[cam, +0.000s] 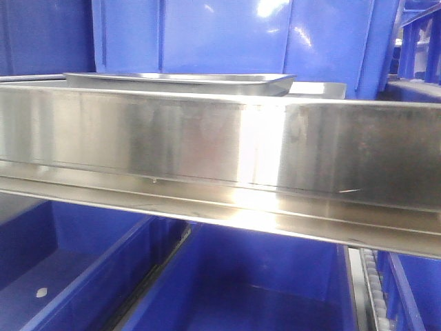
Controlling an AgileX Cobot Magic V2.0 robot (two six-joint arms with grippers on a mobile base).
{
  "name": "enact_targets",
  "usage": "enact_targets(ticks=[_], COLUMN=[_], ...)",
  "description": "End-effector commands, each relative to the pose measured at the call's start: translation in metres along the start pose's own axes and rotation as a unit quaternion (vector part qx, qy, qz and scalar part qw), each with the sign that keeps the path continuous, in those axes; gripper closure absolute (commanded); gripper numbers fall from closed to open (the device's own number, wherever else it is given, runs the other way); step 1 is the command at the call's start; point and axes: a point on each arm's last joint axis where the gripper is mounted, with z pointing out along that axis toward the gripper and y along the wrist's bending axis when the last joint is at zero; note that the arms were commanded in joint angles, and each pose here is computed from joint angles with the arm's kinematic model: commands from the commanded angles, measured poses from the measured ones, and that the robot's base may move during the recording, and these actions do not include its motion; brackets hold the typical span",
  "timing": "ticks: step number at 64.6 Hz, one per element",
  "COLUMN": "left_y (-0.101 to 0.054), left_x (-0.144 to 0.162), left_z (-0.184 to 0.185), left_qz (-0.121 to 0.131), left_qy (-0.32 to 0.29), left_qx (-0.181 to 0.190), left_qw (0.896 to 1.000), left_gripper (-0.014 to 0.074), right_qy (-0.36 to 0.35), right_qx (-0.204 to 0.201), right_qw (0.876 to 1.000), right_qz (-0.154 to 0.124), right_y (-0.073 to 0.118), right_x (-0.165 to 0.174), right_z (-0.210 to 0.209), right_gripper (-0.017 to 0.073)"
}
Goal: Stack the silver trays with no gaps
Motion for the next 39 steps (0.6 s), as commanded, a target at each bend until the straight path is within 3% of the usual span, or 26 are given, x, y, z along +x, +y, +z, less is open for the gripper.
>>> enact_targets(ticks=[1, 13, 28, 39], left_y=[0.0006, 0.0006, 0.0006, 0.0006], left_x=[-0.0023, -0.0023, -0.0023, -0.0023], left_z=[-0.0004, -0.0004, -0.0004, -0.0004], left_qz=[-0.006, -0.006, -0.006, -0.006], left_qy=[-0.011, -0.011, -0.011, -0.011], left_qx=[-0.004, -0.004, -0.004, -0.004], left_qw=[1.0, 1.0, 1.0, 1.0], left_gripper=[0.0582, 0.0582, 0.0582, 0.0582], right_qy=[0.006, 0.013, 0.013, 0.006], right_qx=[-0.002, -0.002, 0.005, 0.008], right_qw=[1.0, 1.0, 0.999, 0.999], right_qz=[-0.004, -0.007, -0.038, -0.038], right_y=[0.0003, 0.0003, -0.0008, -0.001], right_x=[0.0013, 0.0025, 0.0025, 0.0011], right_z=[-0.0006, -0.0006, -0.0006, -0.0006], right_gripper=[0.0628, 0.0628, 0.0628, 0.0628])
